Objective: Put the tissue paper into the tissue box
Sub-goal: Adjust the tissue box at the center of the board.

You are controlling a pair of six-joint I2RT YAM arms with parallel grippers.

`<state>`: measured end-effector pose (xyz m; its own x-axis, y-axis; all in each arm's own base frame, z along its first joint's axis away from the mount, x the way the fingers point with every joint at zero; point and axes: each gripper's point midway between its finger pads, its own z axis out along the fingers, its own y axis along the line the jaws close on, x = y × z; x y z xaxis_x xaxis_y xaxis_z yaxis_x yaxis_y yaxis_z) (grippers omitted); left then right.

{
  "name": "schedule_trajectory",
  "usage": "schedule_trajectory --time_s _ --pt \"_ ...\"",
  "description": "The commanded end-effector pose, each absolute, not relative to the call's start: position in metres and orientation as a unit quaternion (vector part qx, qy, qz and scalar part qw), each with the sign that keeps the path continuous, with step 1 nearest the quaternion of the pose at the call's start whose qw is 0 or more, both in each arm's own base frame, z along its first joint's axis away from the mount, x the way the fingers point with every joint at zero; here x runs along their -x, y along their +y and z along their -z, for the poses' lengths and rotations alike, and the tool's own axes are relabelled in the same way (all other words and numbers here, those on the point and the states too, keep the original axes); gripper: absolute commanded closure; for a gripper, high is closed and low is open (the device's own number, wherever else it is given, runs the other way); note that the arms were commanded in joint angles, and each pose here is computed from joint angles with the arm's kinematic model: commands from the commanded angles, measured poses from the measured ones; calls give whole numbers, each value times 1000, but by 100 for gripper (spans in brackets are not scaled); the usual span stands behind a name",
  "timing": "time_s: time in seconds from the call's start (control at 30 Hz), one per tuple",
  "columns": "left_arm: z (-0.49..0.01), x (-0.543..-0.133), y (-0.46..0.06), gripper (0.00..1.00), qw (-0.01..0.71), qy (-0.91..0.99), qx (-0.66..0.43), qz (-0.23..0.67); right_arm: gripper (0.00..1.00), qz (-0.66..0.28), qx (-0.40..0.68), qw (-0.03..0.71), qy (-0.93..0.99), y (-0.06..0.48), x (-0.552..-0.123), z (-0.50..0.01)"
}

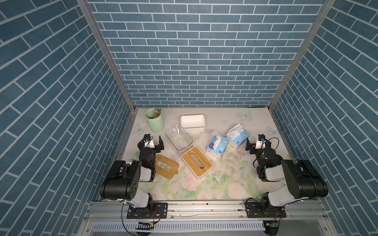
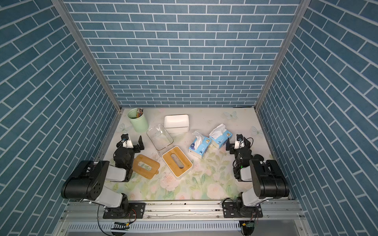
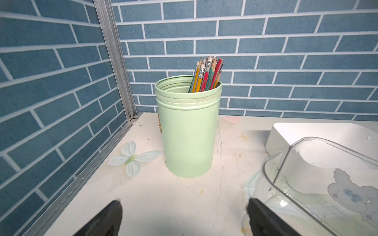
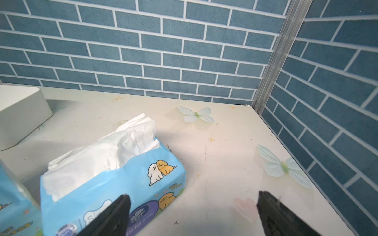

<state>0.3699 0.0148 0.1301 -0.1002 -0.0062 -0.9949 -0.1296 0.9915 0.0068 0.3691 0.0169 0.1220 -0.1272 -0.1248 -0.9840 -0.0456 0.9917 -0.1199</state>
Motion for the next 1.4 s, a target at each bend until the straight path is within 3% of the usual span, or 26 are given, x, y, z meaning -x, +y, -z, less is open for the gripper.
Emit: schedule_trajectory --time_s 0.0,0.63,0.83,0.93,1.07,1.23,1.37 --pt "-134 -371 15 0 674 736 49 -47 0 25 52 663 747 17 -373 -125" --pt "-135 -371 17 0 673 736 55 -51 0 36 34 667 743 10 -372 -131" --pt "-165 -402 54 0 580 787 183 -100 0 44 -76 674 733 -17 -370 -194" --pt "-173 -414 45 0 544 811 207 -61 0 -7 -116 675 729 -14 -365 -226" --pt "-192 -412 5 3 560 808 171 64 0 -107 -74 642 756 29 -360 -246" --pt "-226 -390 -38 3 576 784 138 185 0 -227 63 576 782 131 -330 -240" --pt "-227 -360 -74 3 555 799 109 203 0 -277 160 472 821 208 -292 -201"
